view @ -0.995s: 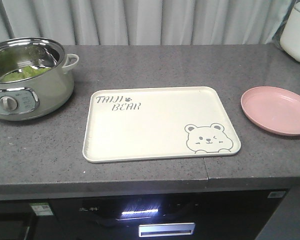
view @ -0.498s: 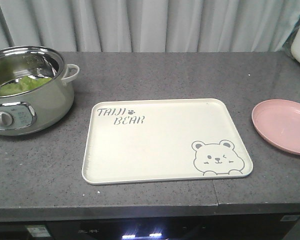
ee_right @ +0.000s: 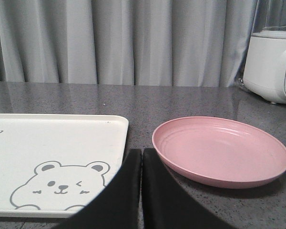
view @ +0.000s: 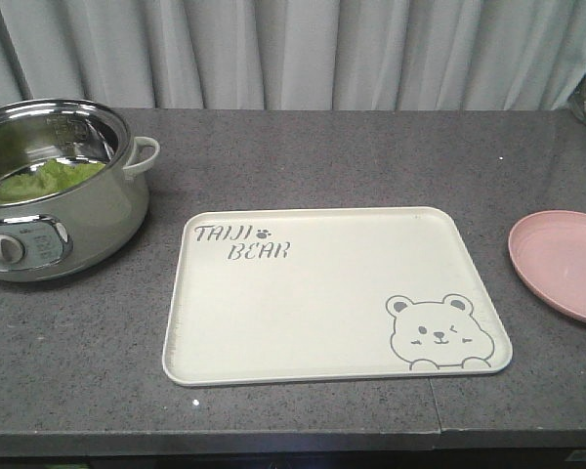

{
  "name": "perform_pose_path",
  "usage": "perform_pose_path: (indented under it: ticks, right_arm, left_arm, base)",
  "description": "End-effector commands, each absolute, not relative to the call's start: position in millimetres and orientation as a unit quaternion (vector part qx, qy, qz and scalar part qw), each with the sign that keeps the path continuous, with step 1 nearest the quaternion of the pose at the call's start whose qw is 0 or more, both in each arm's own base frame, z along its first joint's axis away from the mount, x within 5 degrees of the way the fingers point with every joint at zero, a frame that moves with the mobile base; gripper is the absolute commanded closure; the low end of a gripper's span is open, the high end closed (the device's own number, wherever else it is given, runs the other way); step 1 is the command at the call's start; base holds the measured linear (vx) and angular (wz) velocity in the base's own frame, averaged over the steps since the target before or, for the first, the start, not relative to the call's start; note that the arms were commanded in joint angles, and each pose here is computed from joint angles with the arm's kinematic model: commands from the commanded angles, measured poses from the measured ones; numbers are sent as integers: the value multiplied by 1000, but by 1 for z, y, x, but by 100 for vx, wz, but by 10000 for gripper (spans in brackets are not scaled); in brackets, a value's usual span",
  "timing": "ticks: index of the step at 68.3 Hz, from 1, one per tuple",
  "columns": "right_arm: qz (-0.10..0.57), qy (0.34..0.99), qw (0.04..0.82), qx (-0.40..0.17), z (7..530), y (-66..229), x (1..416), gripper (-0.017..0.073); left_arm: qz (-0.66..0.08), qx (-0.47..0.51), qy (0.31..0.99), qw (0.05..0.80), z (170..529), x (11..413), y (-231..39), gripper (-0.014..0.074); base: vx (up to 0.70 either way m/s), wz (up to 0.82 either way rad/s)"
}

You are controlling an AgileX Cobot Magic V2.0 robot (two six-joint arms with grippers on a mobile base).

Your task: Transfer vegetables to tray and serve

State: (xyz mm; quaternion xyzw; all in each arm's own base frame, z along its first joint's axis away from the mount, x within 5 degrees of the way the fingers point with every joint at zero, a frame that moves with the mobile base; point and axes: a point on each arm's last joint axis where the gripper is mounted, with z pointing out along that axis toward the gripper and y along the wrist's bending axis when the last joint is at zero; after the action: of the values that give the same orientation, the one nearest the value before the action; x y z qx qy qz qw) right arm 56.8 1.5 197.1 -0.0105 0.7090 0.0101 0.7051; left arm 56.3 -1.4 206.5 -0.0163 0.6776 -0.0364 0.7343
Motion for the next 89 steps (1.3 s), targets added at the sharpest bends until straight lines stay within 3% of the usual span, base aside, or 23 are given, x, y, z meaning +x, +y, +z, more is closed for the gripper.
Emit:
perform_pose_path:
  ticks: [1, 89]
  right_arm:
    - [9, 684, 729, -12, 201, 2, 57, 566]
    - [9, 684, 729, -12, 201, 2, 57, 566]
  left_arm:
    - [-44, -22, 654, 755, 205, 56, -1, 601]
    - [-44, -22, 654, 755, 205, 56, -1, 601]
  base:
    - [4, 3]
    - [1, 1]
